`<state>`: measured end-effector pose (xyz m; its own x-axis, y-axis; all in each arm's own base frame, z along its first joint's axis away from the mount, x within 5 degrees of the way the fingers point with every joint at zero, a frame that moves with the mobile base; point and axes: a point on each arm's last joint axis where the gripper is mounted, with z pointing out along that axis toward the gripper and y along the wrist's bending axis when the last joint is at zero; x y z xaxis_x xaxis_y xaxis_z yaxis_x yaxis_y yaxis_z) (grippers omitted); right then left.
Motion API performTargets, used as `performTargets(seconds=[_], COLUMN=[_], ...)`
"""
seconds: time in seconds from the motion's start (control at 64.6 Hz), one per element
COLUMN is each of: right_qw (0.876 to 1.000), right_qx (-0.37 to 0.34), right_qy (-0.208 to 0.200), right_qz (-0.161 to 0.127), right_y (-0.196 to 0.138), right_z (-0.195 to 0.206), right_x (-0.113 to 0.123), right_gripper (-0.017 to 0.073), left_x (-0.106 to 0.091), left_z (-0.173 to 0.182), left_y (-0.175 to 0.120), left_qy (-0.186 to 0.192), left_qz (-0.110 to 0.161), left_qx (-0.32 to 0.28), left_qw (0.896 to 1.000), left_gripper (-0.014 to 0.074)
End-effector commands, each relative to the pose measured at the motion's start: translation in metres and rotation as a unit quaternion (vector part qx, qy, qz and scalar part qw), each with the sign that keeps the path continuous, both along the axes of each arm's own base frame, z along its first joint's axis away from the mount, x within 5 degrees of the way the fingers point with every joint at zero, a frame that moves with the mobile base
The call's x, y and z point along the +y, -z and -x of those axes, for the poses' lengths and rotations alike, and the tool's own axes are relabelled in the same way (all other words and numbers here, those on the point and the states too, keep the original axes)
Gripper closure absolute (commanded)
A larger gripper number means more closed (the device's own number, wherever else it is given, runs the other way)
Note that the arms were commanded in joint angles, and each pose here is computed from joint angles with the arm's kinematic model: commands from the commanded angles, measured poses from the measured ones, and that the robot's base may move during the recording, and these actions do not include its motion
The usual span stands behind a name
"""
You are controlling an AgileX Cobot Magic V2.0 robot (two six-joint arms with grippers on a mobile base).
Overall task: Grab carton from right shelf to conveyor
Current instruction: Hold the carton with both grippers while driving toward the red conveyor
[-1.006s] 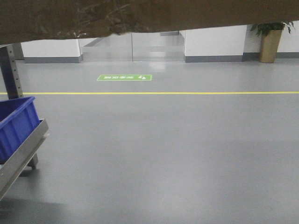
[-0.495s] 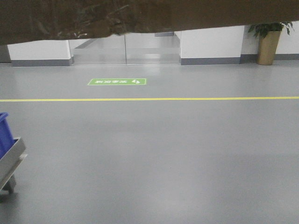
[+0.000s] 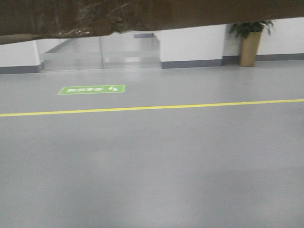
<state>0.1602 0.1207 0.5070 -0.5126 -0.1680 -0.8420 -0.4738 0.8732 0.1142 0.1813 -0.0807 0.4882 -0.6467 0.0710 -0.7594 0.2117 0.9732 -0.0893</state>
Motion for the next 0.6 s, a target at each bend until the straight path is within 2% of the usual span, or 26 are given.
performTargets(seconds=[0.0,0.186,0.449,0.588], right_qw=[0.998,0.998,0.998,0.998], right_qx=[-0.034,-0.034,-0.036,-0.036], right_qy=[-0.028,-0.028,-0.029,-0.029], right_qz=[-0.045,-0.045,-0.046,-0.046], right_y=[-0.0101,-0.0101,-0.0105,-0.0105], right_z=[0.0030,0.0030,0.0029,0.0028], right_x=[0.0057,0.0057,0.0058,0.0059], right_gripper=[0.0629,0.0629,0.0629,0.0629], left_x=[-0.0084,-0.0083,-0.0054,-0.0008], left_z=[0.0032,0.0032,0.0018,-0.0003], left_y=[-0.0063,-0.0063,-0.0066,-0.0072], left_qy=[0.029,0.029,0.019,0.004], left_qz=[0.040,0.039,0.025,0.002], left_qx=[-0.015,-0.015,-0.023,-0.035], left_qw=[0.999,0.999,0.999,0.999], left_gripper=[0.0607,0.0607,0.0607,0.0607])
